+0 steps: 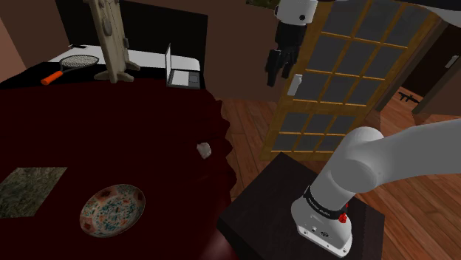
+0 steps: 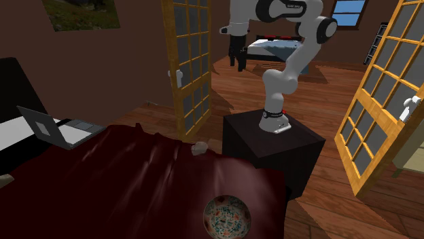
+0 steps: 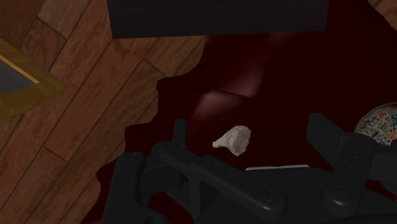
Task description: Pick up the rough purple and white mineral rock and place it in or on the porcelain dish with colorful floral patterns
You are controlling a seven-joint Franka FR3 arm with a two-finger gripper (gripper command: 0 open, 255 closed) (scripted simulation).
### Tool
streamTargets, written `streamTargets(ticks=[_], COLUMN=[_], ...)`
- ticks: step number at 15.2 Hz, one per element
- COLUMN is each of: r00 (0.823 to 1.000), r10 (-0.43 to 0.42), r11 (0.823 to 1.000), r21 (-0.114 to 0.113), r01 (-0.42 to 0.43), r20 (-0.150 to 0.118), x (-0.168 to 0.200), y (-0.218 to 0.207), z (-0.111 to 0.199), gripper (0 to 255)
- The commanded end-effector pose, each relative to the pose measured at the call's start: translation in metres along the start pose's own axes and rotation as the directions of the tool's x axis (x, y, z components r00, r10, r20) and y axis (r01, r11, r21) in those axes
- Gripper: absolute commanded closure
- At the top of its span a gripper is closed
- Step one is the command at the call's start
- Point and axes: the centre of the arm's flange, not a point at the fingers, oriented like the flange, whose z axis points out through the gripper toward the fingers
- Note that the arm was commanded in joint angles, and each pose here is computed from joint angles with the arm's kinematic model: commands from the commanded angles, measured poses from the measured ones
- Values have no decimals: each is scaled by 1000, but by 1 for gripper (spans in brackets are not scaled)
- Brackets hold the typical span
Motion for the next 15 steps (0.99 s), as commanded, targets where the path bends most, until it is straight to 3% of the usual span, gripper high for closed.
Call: streamTargets(ticks=[1, 15], r00=[1000, 995], r10=[0, 88], r11=[1000, 994], r21=[0, -63], r01=[0, -85], r20=[0, 39], x=[0, 114], y=[0, -55], z=[0, 143], gripper=[0, 0])
